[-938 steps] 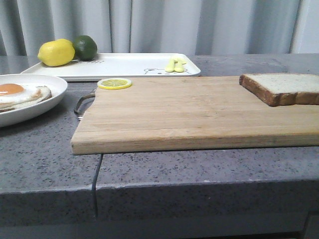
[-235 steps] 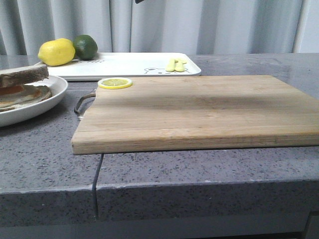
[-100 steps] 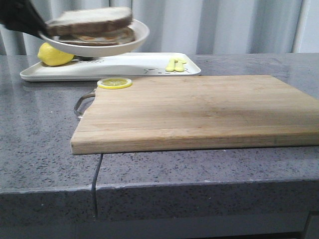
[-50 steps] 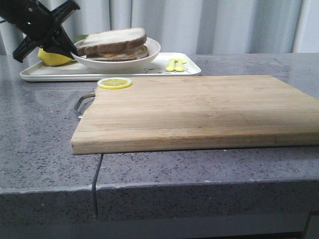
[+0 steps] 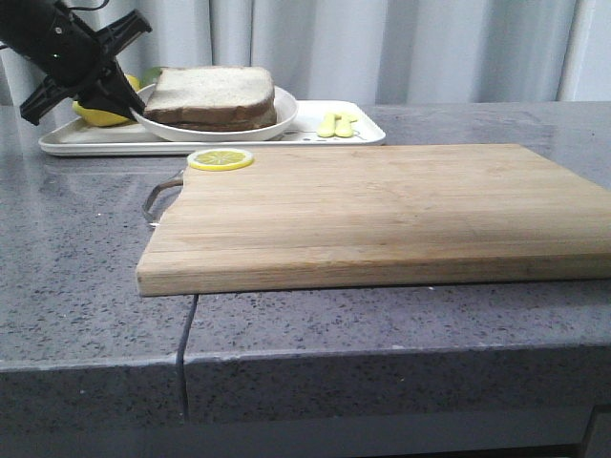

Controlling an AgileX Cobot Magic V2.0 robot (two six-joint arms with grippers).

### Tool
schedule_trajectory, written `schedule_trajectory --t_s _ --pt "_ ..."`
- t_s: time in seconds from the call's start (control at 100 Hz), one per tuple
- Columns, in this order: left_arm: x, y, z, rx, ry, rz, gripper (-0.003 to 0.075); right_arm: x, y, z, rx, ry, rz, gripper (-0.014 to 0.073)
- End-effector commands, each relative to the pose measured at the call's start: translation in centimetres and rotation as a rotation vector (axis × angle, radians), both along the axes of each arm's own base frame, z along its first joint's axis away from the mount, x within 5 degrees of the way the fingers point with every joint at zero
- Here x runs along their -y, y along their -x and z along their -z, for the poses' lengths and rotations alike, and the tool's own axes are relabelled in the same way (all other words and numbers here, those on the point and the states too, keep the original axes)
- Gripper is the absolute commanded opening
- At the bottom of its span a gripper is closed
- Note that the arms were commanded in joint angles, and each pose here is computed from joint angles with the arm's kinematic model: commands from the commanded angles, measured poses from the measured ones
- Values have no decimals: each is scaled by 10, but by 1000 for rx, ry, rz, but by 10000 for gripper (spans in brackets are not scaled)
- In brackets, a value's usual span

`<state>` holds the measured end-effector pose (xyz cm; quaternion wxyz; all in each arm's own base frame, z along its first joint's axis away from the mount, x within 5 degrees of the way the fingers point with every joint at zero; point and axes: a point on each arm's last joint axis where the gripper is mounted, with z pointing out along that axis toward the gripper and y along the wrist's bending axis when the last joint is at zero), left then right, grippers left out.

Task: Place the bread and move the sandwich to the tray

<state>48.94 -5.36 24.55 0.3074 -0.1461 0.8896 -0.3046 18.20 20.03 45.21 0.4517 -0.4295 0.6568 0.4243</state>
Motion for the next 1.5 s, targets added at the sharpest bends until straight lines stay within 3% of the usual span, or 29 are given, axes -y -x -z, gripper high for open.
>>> schedule_trajectory --t_s 0.0,0.14,0.38,0.45,0.6,0.78,0.96,1.2,1.49 --pt "-3 3 -47 122 62 -51 94 9 9 -21 30 -84 17 -59" --pt "-5 3 -47 115 69 -51 232 8 10 -21 29 -83 13 -59" --pt "-8 15 -75 172 64 -22 239 22 14 -21 148 -38 111 -59" --pt "-8 23 -90 214 46 -1 202 32 17 -17 207 -23 186 -59" --pt "-7 42 -128 331 -27 27 -17 57 25 2 327 -4 367 -59" --pt "-5 73 -174 452 -108 48 -20 86 41 32 414 -17 531 -59" --pt "-4 118 -203 559 -169 57 -20 106 58 69 425 -11 604 -59" --pt "-9 181 -195 586 -243 56 -20 123 81 102 422 -6 614 -59" --pt "-20 264 -156 609 -299 -14 -20 140 105 123 409 -78 633 -59"
